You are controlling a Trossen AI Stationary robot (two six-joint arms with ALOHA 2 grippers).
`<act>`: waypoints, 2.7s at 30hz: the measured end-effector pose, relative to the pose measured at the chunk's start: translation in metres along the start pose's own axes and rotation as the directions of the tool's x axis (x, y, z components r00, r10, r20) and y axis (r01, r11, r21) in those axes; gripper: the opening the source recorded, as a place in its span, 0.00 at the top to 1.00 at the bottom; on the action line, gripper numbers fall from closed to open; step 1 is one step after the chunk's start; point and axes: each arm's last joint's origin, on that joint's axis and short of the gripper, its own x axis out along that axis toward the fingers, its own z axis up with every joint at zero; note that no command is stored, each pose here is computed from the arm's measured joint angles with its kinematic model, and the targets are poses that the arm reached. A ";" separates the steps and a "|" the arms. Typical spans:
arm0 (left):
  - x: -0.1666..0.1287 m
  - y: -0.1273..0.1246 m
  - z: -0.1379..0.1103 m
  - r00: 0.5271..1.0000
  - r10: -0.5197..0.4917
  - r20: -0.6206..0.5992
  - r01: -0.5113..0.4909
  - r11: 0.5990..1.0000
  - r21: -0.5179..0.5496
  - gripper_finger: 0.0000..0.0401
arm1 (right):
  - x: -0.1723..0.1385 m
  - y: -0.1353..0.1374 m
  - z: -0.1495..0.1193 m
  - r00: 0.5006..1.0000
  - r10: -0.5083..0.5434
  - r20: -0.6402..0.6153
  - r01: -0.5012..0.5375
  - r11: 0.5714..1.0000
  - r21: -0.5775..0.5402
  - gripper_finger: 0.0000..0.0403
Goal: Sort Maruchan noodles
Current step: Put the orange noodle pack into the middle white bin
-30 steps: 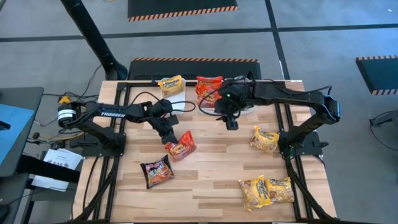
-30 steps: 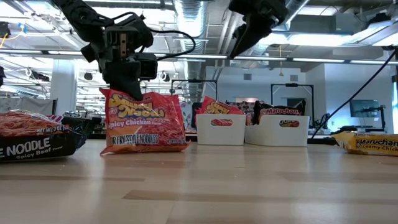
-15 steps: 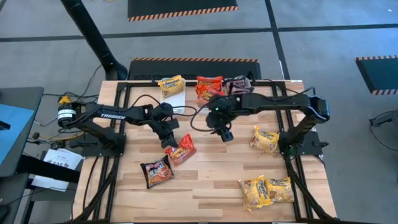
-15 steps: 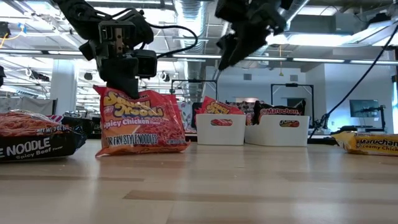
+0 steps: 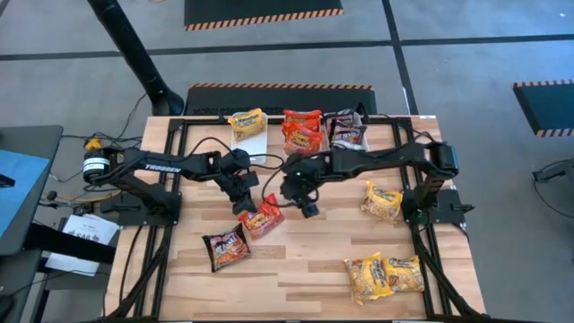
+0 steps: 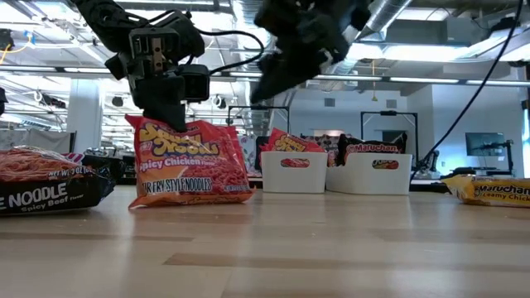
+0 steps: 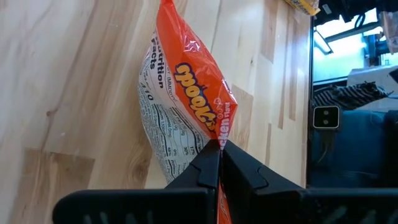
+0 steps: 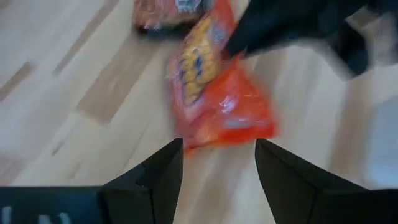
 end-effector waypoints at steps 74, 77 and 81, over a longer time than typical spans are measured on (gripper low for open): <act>0.006 -0.019 0.010 0.987 0.003 0.162 -0.019 0.996 0.092 1.00 | 0.067 0.013 -0.014 0.995 0.099 -0.031 -0.088 0.962 0.257 0.98; 0.000 -0.027 0.018 0.980 -0.019 0.196 -0.005 0.993 0.119 1.00 | 0.062 0.013 -0.018 0.990 0.118 -0.075 -0.092 0.955 0.283 0.99; -0.009 -0.041 0.032 0.968 -0.056 0.244 0.011 0.983 0.183 1.00 | 0.052 0.015 -0.020 0.984 0.124 -0.129 -0.079 0.948 0.309 0.99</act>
